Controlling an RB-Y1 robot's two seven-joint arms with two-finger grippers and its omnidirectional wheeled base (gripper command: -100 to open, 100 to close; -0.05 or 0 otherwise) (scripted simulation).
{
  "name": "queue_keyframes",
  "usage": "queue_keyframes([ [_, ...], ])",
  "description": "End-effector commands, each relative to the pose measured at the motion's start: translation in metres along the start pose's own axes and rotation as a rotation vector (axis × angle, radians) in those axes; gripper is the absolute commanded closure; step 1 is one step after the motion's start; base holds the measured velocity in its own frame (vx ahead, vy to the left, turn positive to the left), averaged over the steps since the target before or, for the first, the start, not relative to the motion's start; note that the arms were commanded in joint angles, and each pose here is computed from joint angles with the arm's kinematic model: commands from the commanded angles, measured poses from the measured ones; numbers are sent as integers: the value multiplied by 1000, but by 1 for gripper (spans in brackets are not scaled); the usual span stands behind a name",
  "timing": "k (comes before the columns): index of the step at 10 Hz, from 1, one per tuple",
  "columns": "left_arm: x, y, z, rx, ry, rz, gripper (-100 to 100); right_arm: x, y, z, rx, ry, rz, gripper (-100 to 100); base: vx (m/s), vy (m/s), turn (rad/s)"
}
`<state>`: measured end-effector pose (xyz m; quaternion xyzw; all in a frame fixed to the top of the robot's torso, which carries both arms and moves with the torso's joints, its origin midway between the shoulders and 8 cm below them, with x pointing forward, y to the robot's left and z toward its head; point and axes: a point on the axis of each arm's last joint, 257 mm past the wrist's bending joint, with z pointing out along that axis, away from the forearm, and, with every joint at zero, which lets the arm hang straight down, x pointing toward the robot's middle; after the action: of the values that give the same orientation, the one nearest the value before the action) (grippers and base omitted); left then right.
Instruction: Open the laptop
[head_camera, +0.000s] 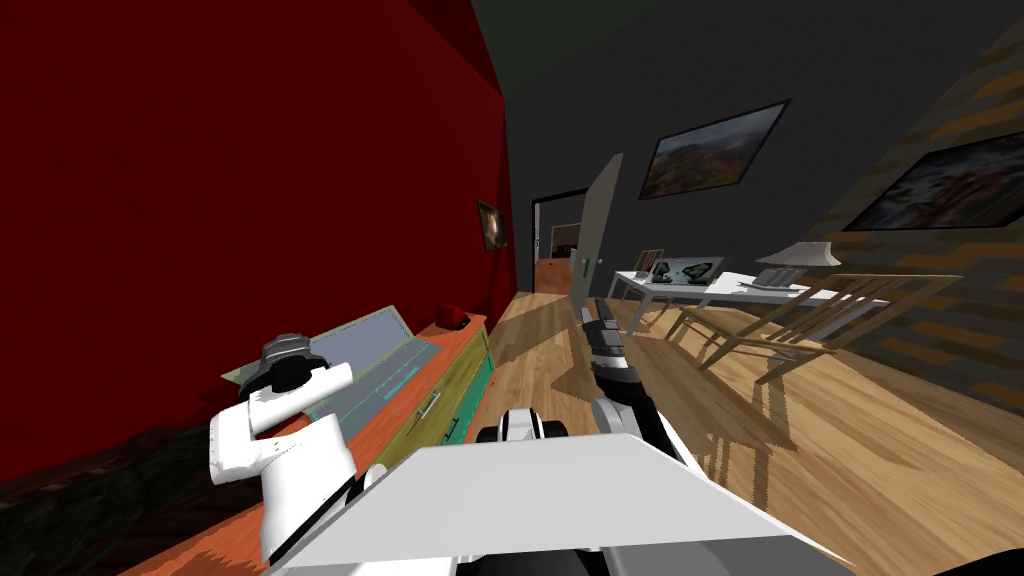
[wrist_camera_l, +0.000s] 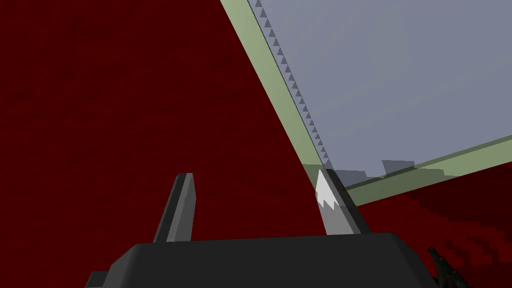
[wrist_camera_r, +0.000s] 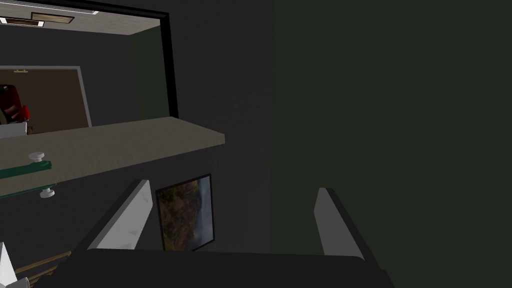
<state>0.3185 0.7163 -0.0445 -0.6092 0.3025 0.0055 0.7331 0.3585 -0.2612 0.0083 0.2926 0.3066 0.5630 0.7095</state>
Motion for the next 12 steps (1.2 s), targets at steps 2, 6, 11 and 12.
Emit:
queue_keyframes([
  [2, -14, 23, -1, -67, -19, 25, -100, 0, 0, 0, 0, 0, 0, 0, -39, 47, 32],
  [6, -19, -11, -3, -23, -29, 19, -100, 0, 0, 0, 0, 0, 0, 0, 4, 30, -66],
  [11, -14, -6, -1, -17, -22, 12, -100, 0, 0, 0, 0, 0, 0, 0, 0, -10, 62],
  [12, -23, -19, 0, -7, -37, 18, -100, 0, 0, 0, 0, 0, 0, 0, 10, 24, -91],
])
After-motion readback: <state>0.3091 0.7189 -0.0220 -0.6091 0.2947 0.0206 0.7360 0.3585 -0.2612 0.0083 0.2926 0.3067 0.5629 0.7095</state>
